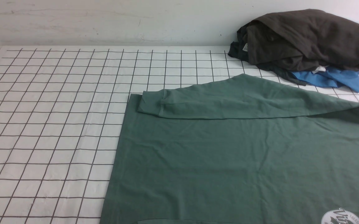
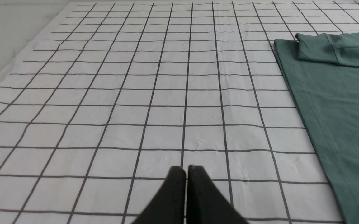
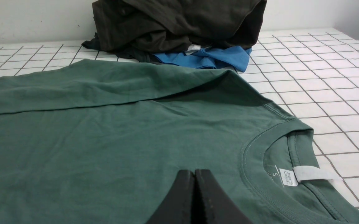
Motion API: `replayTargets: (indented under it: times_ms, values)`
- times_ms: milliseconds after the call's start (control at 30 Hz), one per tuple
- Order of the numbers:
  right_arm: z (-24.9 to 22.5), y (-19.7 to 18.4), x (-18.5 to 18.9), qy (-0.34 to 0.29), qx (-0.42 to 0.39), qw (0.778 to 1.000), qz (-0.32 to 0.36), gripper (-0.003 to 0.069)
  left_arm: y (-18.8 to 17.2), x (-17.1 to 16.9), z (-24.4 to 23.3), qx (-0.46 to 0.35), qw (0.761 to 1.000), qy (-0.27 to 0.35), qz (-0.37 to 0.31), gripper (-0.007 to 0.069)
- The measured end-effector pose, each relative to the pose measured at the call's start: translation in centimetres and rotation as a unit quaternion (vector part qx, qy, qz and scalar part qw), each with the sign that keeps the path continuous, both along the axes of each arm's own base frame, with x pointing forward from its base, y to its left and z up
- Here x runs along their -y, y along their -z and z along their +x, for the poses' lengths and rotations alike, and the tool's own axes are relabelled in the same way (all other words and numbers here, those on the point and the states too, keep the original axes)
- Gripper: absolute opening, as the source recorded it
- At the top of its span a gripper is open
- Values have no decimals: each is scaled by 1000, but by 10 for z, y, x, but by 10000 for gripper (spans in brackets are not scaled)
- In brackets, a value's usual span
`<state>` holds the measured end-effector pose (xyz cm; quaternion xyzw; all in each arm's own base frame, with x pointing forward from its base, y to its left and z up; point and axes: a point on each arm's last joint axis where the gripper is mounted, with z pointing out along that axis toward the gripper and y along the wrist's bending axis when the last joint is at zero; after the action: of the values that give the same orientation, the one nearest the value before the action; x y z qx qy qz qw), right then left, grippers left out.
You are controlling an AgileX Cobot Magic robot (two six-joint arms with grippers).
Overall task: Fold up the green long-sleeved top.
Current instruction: Use the left arm to clamp the cuff closest to it
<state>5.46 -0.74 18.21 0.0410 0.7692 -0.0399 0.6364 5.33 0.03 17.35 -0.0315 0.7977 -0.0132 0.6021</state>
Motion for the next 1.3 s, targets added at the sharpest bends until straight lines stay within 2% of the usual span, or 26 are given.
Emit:
replayTargets:
  times_ms: [267, 733, 767, 833, 867, 900, 967, 1000, 1067, 1133, 1233, 1300]
  values:
    - [0, 0, -2, -2, 3, 999, 33, -14, 0, 0, 0, 0, 1000, 0, 0, -7]
    - [0, 0, -2, -3, 3, 999, 40, -14, 0, 0, 0, 3, 1000, 0, 1, -7]
    - [0, 0, -2, -3, 4, 999, 41, -14, -1, 0, 0, 4, 1000, -1, -7, -7]
    - [0, 0, -3, -4, 5, 998, 62, -14, -2, 3, 1, 12, 994, -10, -106, -7]
    - [0, 0, -3, -4, 6, 997, 74, -14, -3, 5, 1, 15, 987, -13, -158, -7]
    - [0, 0, -4, -5, 8, 995, 97, -14, -4, 8, 1, 19, 970, -19, -241, -7]
    - [1, 0, -6, -4, 13, 987, 163, -14, -8, 13, 1, 18, 914, -31, -405, -7]
    - [1, 0, -8, -4, 16, 975, 219, -14, -9, 15, 1, 15, 880, -34, -474, -7]
    - [1, -1, -12, -4, 21, 951, 310, -14, -12, 18, 1, 9, 826, -37, -562, -7]
    - [1, -2, -15, -4, 26, 916, 400, -14, -13, 20, 1, 5, 800, -35, -599, -7]
    - [1, -5, -18, -6, 33, 870, 492, -14, -14, 20, 1, 4, 786, -34, -618, -7]
    - [1, -6, -18, -7, 37, 859, 510, -14, -14, 20, 1, 4, 784, -34, -619, -7]
